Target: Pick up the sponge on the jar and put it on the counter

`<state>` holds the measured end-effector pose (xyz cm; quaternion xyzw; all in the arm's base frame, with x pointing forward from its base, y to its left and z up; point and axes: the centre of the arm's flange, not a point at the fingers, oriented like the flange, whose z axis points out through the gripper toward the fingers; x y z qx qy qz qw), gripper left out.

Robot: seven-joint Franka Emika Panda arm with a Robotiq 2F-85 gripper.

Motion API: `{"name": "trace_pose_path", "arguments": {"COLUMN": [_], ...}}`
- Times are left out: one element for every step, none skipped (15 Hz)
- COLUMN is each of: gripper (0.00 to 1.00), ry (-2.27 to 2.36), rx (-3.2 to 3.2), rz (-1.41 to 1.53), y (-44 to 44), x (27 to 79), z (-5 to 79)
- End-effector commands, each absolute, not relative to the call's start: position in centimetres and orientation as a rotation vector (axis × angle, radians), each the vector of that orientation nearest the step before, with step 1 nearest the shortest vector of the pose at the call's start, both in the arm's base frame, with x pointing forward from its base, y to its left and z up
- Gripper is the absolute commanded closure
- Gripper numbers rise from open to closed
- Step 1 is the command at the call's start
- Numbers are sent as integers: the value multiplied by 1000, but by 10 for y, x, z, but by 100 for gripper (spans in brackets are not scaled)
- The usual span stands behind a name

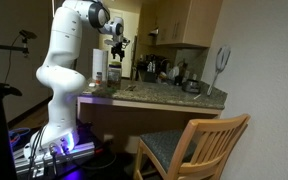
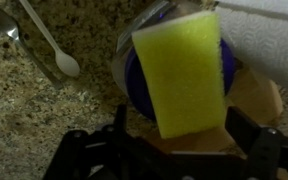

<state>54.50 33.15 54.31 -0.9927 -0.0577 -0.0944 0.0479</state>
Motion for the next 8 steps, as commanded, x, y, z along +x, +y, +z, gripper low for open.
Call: {"name": "trace_pose_path", "arguments": {"gripper": [0, 0, 0, 0, 0, 0, 0, 25], "ry": [-160, -182, -206, -226, -234, -240, -234, -228], "rx": [-3154, -3173, -3177, -3177, -3179, -3181, -3193, -3204], "rz": [-244, -205, -153, -115, -79, -60, -39, 0], "y": [370, 375, 379, 381, 381, 380, 375, 369], "x": [597, 598, 598, 596, 593, 590, 586, 582], "z": [540, 536, 537, 540, 547, 553, 561, 568]}}
